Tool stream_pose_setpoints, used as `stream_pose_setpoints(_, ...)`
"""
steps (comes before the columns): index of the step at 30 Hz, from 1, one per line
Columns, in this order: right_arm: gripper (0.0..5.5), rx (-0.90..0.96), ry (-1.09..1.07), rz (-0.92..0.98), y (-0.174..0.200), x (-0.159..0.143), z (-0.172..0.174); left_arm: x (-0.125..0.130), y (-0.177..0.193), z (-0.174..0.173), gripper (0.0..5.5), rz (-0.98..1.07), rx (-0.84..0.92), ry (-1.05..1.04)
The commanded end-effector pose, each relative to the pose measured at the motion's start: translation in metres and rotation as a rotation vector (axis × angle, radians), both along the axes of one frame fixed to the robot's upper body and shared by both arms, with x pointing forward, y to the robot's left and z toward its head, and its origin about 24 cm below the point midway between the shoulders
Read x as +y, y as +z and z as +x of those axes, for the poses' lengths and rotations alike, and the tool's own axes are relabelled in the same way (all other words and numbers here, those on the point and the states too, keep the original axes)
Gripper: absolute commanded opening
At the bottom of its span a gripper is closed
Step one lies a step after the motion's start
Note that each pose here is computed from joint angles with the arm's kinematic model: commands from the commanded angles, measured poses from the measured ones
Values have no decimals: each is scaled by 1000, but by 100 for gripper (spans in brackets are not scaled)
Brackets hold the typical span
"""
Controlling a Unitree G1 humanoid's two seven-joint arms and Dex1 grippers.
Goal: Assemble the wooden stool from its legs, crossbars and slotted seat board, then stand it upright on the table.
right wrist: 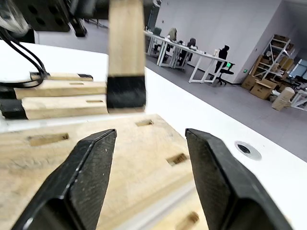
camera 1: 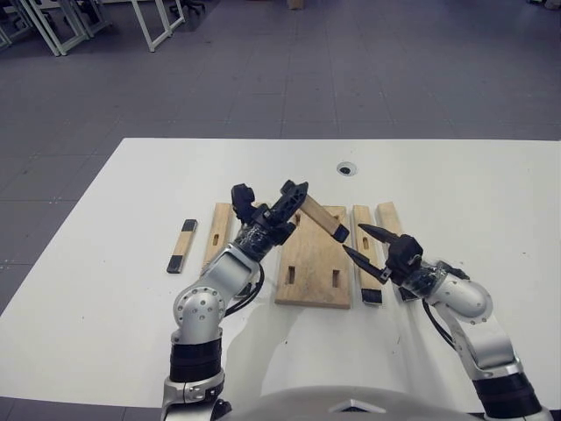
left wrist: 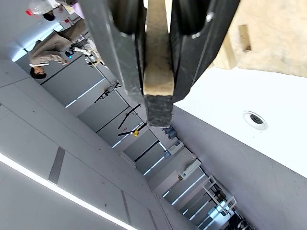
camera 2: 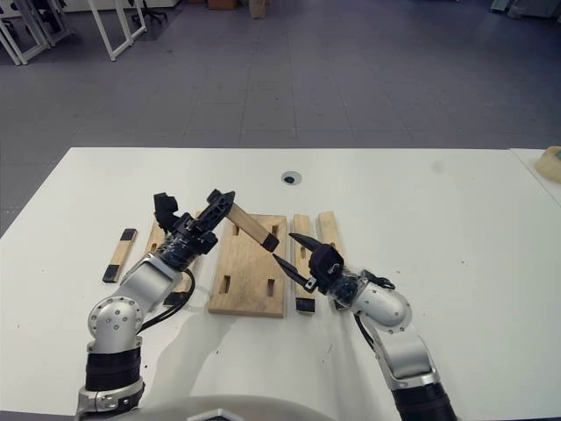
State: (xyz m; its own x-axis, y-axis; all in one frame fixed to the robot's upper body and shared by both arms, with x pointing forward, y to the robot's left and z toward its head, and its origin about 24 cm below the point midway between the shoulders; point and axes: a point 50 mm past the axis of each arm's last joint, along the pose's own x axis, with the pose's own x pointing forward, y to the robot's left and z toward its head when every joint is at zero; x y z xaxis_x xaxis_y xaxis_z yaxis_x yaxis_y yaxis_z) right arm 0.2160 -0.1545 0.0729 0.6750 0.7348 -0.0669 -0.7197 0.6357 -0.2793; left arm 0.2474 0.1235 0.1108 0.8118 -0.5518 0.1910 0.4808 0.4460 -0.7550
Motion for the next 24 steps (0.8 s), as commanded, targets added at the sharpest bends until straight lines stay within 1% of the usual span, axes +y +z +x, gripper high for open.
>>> stream_pose_setpoints(1,263,17,-126,-10,-5,-14,5,41,5,-4,41,273,-71,246)
stream_pose_setpoints(3,263,18,-186,7,-7,-15,5,56,9,-10,41,444,-102,410)
stream_pose_setpoints(5,263,13,-219,14,-8,-16,4,68,8,-15,41,548,-98,555)
stream_pose_setpoints(7,263,7,-238,16,-9,-15,1,83,0,-17,41,640,-74,660)
stream_pose_setpoints(9,263,10,-247,14,-10,-14,-1,97,-4,-18,41,703,-53,722)
stream_pose_setpoints(13,263,18,-249,10,-11,-14,-2,118,-16,-22,41,756,-7,780)
stream_pose_setpoints(18,263,26,-233,3,-11,-13,-1,118,-26,-18,41,716,12,766)
stream_pose_setpoints(24,263,41,-220,-2,-13,-13,-4,117,-20,-18,41,705,-20,795)
